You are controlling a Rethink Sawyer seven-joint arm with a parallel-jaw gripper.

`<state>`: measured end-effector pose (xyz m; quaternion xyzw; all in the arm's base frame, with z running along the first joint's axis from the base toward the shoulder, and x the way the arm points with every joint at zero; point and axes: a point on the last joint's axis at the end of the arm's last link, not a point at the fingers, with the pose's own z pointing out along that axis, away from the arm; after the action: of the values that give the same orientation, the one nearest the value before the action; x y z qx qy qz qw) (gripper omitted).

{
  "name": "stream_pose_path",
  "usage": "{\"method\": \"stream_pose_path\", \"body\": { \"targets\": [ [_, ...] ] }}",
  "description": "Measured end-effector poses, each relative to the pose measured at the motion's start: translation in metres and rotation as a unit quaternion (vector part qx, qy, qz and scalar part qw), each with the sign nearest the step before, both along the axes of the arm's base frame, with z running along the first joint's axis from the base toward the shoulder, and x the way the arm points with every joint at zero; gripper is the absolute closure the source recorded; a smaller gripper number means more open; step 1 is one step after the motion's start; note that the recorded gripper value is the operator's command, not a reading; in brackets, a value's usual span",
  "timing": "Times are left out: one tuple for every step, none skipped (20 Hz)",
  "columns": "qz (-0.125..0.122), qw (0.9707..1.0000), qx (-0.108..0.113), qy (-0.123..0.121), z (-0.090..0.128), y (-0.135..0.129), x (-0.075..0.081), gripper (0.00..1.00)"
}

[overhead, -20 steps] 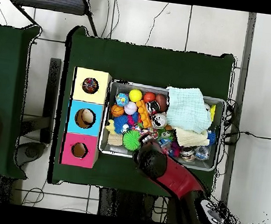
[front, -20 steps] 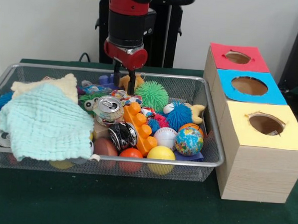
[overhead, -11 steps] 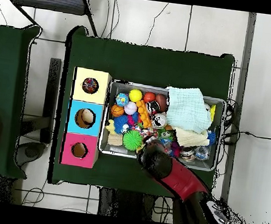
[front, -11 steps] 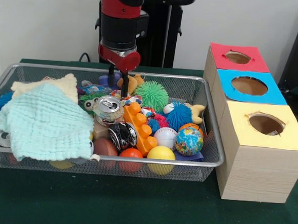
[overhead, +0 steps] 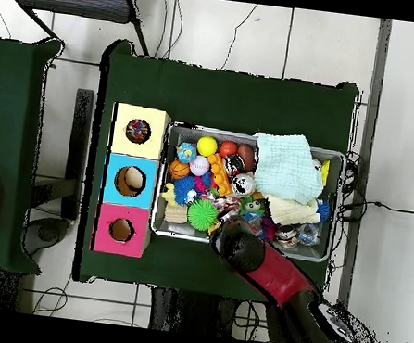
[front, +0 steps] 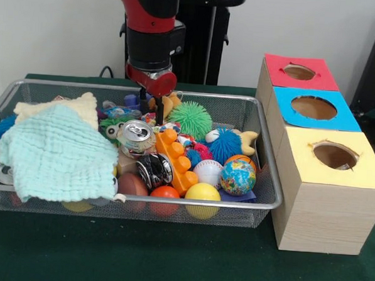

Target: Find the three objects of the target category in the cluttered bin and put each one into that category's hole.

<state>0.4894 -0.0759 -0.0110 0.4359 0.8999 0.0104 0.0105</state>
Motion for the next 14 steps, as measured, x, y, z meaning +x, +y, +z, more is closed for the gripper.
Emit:
{"method": "stream_pose_path", "body": {
  "targets": [
    [-0.002,1.0000,0.004,0.002,-0.0027,0.0005,-0.0010,0.00],
    [-0.003,1.0000,0.006,0.002,-0.0039,0.0005,-0.0009,0.00],
    [-0.004,1.0000,0.007,0.001,-0.0039,-0.0002,-0.0005,0.00],
    [-0.006,0.9999,0.008,0.000,-0.0037,-0.0013,0.0003,0.00],
    [-0.006,0.9999,0.009,-0.001,-0.0037,-0.0016,0.0008,0.00],
    [-0.007,0.9999,0.010,-0.001,-0.0037,-0.0018,0.0009,0.00],
    [-0.008,0.9999,0.010,-0.001,-0.0038,-0.0026,0.0009,1.00],
    [-0.008,0.9999,0.010,-0.002,-0.0039,-0.0027,0.0009,1.00],
    [-0.008,0.9999,0.010,-0.002,-0.0040,-0.0027,0.0010,1.00],
    [-0.008,0.9999,0.009,-0.002,-0.0040,-0.0027,0.0010,1.00],
    [-0.008,0.9999,0.009,-0.003,-0.0042,-0.0027,0.0013,1.00],
    [-0.007,0.9999,0.008,-0.004,-0.0044,-0.0023,0.0015,1.00],
    [-0.007,0.9999,0.007,-0.005,-0.0044,-0.0020,0.0019,1.00],
    [-0.006,0.9999,0.007,-0.006,-0.0044,-0.0017,0.0021,1.00]
  ]
}}
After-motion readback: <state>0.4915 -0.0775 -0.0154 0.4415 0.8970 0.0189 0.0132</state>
